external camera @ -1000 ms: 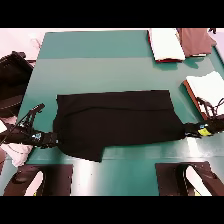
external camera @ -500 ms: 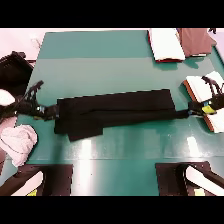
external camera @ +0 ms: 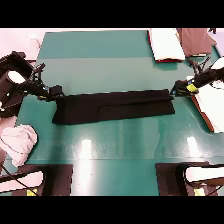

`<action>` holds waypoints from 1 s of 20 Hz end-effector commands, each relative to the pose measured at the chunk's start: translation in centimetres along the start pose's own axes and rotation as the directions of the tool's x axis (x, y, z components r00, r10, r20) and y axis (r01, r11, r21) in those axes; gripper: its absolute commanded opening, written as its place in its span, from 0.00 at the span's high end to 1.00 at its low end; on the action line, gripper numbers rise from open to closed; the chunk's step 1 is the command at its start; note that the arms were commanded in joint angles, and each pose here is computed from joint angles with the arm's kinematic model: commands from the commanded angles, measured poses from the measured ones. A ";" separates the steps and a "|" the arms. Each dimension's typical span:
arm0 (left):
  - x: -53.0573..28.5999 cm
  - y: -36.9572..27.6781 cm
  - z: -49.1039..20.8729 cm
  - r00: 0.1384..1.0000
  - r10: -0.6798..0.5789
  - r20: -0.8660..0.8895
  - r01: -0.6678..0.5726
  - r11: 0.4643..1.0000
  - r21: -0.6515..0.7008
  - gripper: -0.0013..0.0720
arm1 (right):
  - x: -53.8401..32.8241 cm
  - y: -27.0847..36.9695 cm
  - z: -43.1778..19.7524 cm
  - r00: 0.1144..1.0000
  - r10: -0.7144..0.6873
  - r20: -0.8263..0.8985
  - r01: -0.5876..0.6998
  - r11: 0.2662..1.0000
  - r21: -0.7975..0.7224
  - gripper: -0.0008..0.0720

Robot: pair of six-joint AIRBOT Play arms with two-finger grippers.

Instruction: Fold the shirts.

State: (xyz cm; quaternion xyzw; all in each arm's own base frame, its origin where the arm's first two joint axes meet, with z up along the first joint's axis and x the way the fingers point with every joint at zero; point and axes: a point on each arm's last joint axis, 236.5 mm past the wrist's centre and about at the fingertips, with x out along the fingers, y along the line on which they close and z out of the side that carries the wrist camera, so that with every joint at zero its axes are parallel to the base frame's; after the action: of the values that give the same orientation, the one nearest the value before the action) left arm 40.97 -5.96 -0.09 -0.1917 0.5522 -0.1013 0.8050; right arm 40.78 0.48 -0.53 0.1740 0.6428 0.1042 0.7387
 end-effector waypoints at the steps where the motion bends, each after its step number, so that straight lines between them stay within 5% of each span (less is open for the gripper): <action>1: -0.3 -0.4 1.7 0.999 -0.008 0.040 0.009 1.000 -0.025 0.24 | -0.3 1.3 3.3 0.992 0.104 0.069 -0.105 0.994 0.010 0.35; 5: -1.4 -2.2 1.6 0.999 -0.045 0.003 0.045 0.999 -0.004 0.24 | -0.8 -2.0 0.6 0.992 0.130 0.001 -0.130 0.990 0.058 0.32; 6: -1.3 -2.6 1.4 0.998 -0.056 -0.005 0.056 0.998 -0.004 0.29 | -0.5 -3.4 -0.2 0.991 0.136 -0.010 -0.134 0.986 0.101 0.20; 8: -1.0 -4.2 1.1 0.996 -0.085 -0.012 0.085 0.996 0.031 0.93 | 0.3 -5.7 -1.8 0.987 0.159 -0.018 -0.154 0.973 0.173 0.20; 14: 1.0 -12.1 0.3 0.984 -0.176 0.023 0.171 0.974 0.146 0.95 | 5.1 -5.4 -3.7 0.941 0.337 -0.028 -0.315 0.904 0.290 0.20; 17: 2.6 -15.8 -0.8 0.977 -0.214 0.021 0.208 0.966 0.154 0.95 | 7.8 -3.1 -2.6 0.932 0.360 -0.034 -0.339 0.904 0.261 0.38; 20: 5.5 -19.0 -2.6 0.967 -0.256 -0.009 0.254 0.953 0.166 0.95 | 8.4 -1.0 -0.6 0.940 0.340 0.026 -0.339 0.922 0.189 0.86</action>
State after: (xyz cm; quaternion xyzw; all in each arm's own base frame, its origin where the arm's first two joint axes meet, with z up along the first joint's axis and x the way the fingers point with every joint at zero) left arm 41.65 -21.85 3.05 -0.1818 0.5153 -0.2300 0.8053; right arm 39.50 1.06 -8.57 0.3599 0.6355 0.1597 0.6642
